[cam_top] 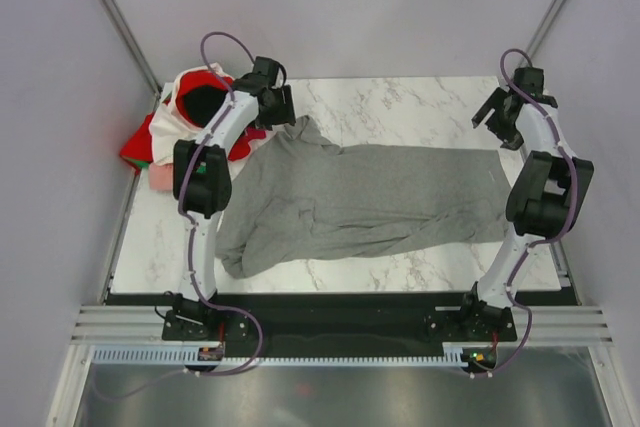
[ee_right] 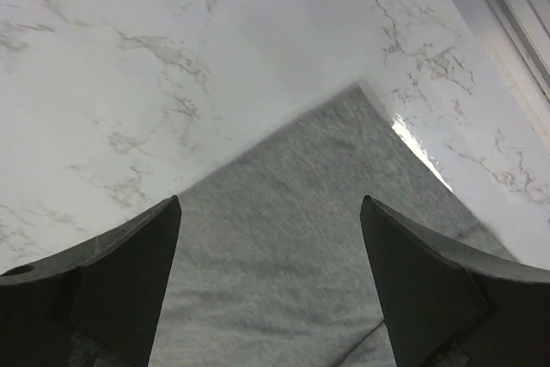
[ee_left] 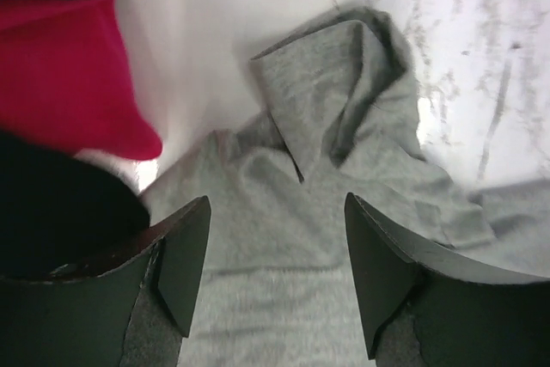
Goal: Fold and stack the t-shirts
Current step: Fold the tshirt
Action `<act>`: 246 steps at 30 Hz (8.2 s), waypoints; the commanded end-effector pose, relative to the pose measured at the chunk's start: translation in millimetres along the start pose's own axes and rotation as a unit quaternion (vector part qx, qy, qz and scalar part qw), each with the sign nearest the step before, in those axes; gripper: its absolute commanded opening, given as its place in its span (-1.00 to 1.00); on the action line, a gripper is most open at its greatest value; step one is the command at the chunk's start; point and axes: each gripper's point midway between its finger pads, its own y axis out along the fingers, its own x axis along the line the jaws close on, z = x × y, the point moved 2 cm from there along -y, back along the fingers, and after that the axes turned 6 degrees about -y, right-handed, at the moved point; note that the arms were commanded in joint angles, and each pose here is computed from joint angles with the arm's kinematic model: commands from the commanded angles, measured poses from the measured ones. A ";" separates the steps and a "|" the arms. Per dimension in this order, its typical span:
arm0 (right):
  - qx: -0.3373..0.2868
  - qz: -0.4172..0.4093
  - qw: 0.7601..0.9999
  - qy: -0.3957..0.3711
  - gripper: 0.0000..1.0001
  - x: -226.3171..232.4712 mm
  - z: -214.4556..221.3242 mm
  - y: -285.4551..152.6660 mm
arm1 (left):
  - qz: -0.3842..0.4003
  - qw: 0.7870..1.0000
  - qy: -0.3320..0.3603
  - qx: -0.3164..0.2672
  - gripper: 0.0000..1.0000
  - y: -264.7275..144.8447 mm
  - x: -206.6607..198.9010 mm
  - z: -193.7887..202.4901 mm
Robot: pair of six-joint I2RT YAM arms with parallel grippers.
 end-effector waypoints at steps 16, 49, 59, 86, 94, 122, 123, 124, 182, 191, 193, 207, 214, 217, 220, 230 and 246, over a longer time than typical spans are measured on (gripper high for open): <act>0.043 0.091 0.993 -0.059 0.51 -32.3 22.0 87.4 | -0.001 0.999 0.037 0.026 0.11 89.1 -4.3 14.5; -0.027 -0.003 1.000 -0.005 -1.00 -27.4 26.6 -0.3 | -0.041 0.991 -0.029 -0.125 -0.96 -150.9 34.3 29.1; -0.013 0.044 0.994 0.101 0.08 -95.0 55.7 -10.1 | -0.047 0.990 -0.128 -0.020 0.11 -173.6 92.1 210.2; 0.157 -0.070 0.984 -0.043 0.90 13.6 248.6 -41.5 | -0.167 0.979 -0.111 0.025 0.11 -62.5 60.7 227.4; 0.243 -0.196 0.950 -0.022 0.89 85.5 374.4 -122.3 | -0.063 0.992 -0.106 0.003 0.11 46.5 -80.7 104.4; 0.033 -0.191 0.926 -0.324 0.92 300.3 215.3 -112.5 | 0.149 0.969 -0.071 -0.184 0.90 -201.5 -27.6 -4.8; 0.025 -0.205 0.923 -0.325 0.92 315.9 205.7 -113.8 | 0.140 0.969 -0.082 -0.187 0.89 -207.6 -16.9 9.1; 0.058 -0.188 0.917 -0.348 0.91 313.4 223.0 -84.8 | 0.152 0.962 -0.091 -0.206 0.88 -234.1 -9.7 19.8; 0.050 -0.139 0.987 -0.058 0.45 24.7 256.1 -134.7 | 0.164 0.971 -0.107 0.139 0.42 -141.7 -78.1 336.7; 0.168 -0.171 0.970 -0.050 0.24 10.8 335.1 -109.3 | 0.124 0.974 -0.110 0.152 0.26 -117.8 -81.5 356.7; 0.177 -0.170 0.968 -0.052 0.24 7.2 344.7 -108.8 | 0.118 0.975 -0.112 0.151 0.25 -113.6 -79.3 358.4; 0.192 -0.183 0.962 -0.072 0.17 8.6 380.3 -133.2 | 0.140 0.973 -0.105 0.149 0.22 -103.9 -99.4 356.2; 0.187 -0.173 0.963 -0.089 -0.33 14.2 380.3 -131.2 | 0.139 0.970 -0.102 0.169 -0.16 -89.8 -110.1 364.9; 0.177 -0.173 0.965 -0.091 -0.63 15.1 376.3 -131.1 | 0.141 0.971 -0.097 0.164 -0.63 -87.0 -114.3 362.7; 0.170 -0.179 0.964 -0.098 -0.99 19.7 370.2 -133.9 | 0.146 0.972 -0.092 0.161 -0.96 -88.6 -117.6 359.2; 0.140 -0.186 0.966 -0.110 -1.00 23.4 336.6 -172.6 | 0.167 0.967 -0.116 0.155 -0.96 -148.4 -109.1 342.5; 0.138 -0.222 0.963 -0.068 -1.00 -1.4 330.0 -237.3 | 0.152 0.957 -0.145 0.199 -0.96 -228.5 -67.6 396.1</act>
